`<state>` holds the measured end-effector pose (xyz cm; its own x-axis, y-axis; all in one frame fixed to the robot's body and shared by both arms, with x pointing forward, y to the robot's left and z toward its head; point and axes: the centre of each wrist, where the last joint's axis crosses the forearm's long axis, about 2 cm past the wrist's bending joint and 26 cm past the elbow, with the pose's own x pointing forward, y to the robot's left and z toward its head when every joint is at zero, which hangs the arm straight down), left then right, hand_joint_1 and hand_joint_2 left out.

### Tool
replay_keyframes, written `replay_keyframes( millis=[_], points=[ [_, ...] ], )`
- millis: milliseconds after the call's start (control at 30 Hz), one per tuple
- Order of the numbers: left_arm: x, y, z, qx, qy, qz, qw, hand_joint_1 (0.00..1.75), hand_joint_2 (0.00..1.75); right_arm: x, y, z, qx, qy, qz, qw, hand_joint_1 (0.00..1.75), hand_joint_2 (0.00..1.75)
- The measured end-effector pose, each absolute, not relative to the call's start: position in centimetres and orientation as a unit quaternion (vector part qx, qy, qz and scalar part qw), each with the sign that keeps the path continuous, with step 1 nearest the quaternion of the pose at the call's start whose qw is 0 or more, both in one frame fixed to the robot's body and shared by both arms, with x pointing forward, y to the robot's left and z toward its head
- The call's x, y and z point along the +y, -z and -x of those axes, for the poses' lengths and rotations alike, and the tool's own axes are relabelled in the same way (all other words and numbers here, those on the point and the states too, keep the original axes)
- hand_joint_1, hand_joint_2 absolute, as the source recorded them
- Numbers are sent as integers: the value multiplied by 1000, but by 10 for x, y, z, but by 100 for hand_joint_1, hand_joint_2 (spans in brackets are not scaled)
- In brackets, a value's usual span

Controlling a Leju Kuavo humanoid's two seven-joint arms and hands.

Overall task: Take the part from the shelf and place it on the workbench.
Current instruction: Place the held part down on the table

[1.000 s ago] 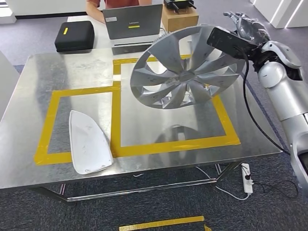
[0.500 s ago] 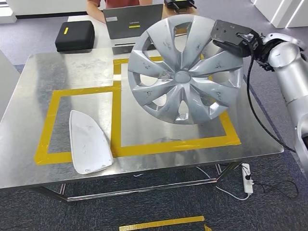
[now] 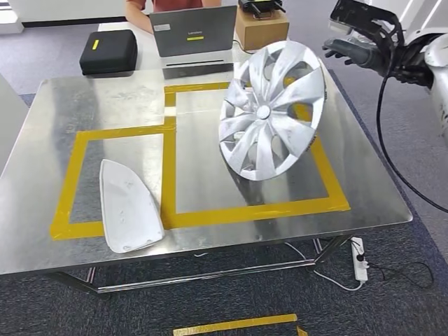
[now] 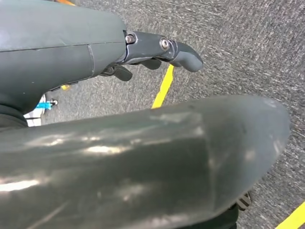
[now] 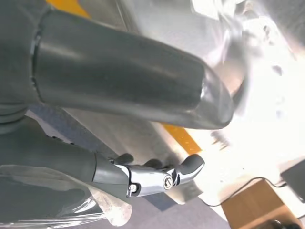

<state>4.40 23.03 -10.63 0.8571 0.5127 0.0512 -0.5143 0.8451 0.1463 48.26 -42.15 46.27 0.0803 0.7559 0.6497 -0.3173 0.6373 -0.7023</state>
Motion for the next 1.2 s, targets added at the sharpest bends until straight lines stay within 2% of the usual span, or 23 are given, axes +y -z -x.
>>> replay_keyframes(
  millis=[333, 700, 933, 1100, 1200],
  points=[
    [230, 106, -43, -3, -285, -75, 956, 0, 0, -439, -468, -476, -530, -366, 176, 745, 0, 0],
    [230, 106, -43, -4, -282, -75, 956, 0, 0, -443, -473, -473, -518, -377, 214, 738, 0, 0],
    [229, 106, -45, -13, -232, -73, 970, 0, 0, -436, -461, -476, -579, -371, 314, 655, 0, 0],
    [229, 106, -47, -25, -175, -70, 982, 0, 0, -414, -439, -478, -579, -404, 399, 585, 0, 0],
    [230, 106, -47, -29, -155, -69, 985, 0, 0, -401, -432, -479, -579, -420, 415, 562, 0, 0]
  ],
)
